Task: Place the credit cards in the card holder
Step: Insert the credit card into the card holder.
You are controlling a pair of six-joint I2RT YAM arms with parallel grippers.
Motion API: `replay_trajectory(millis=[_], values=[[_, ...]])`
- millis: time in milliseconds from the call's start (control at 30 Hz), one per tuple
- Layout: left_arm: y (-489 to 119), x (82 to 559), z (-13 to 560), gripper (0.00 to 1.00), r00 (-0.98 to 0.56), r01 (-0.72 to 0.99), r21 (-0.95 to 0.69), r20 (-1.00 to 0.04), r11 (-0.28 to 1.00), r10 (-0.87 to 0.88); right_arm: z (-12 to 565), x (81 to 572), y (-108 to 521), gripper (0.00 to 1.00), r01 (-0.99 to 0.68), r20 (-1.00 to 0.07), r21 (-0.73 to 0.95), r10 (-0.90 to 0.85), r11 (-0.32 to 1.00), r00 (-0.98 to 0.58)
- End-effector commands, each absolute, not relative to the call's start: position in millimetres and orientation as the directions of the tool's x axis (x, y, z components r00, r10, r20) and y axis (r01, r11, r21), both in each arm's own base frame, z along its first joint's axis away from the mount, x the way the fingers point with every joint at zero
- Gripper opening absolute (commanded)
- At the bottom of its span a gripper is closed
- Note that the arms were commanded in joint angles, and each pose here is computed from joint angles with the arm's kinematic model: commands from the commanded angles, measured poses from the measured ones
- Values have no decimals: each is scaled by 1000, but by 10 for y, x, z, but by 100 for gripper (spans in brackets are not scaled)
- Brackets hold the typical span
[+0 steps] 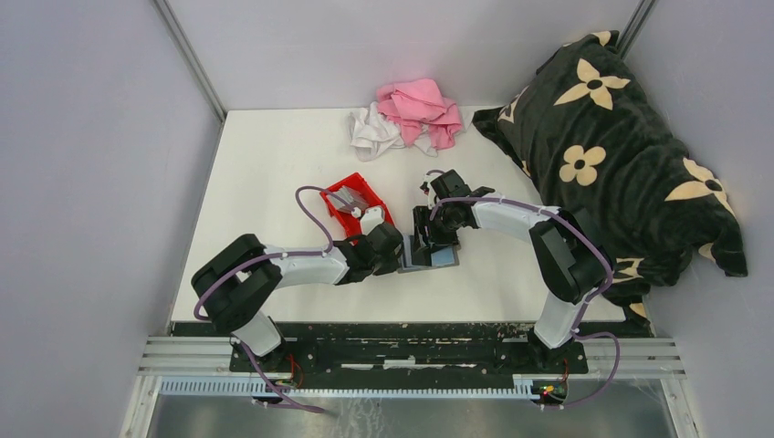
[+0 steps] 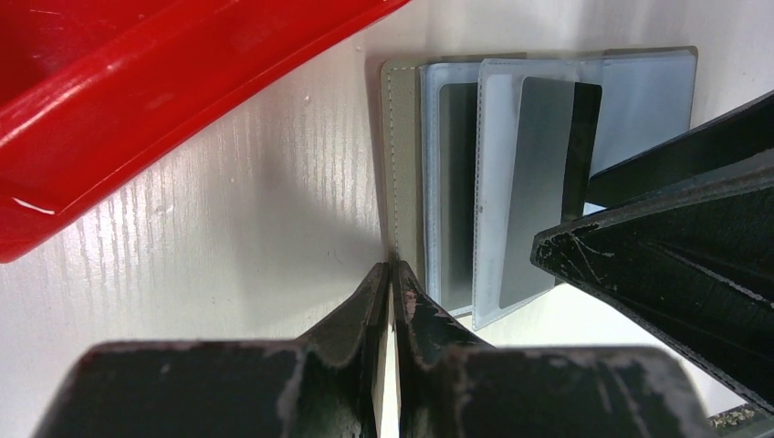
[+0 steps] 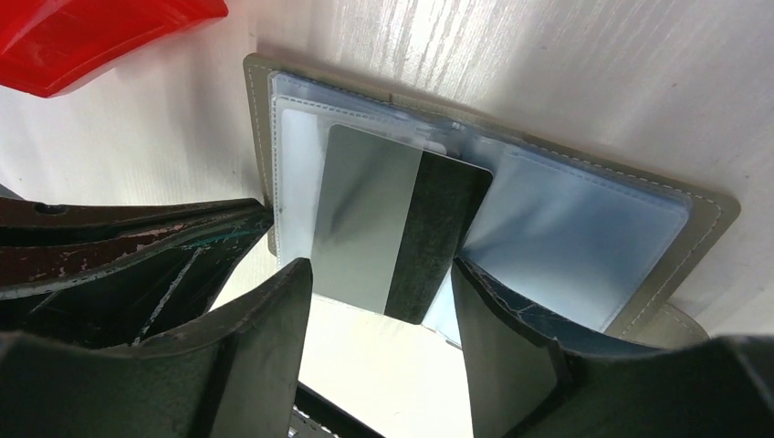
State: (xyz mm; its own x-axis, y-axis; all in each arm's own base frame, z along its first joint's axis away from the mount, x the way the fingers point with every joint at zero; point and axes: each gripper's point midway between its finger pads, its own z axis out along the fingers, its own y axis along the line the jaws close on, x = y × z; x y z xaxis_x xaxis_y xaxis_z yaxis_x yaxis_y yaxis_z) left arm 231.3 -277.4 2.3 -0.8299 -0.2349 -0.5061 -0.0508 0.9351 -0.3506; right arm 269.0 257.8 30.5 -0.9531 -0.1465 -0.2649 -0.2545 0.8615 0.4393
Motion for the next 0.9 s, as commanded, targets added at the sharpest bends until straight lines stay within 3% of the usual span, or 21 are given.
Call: replay_trajectory(millis=[0,867], values=[[-1767,1502,-753,13,-963,-45,54,-269,998,-29,460,2780,2568,66,-281,-327,414,-147,866,-934],[-1775,1506,-786,13,-965,-45,50,-262,998,-31,443,2768,2845,66,-325,-318,392,-205,861,-926]])
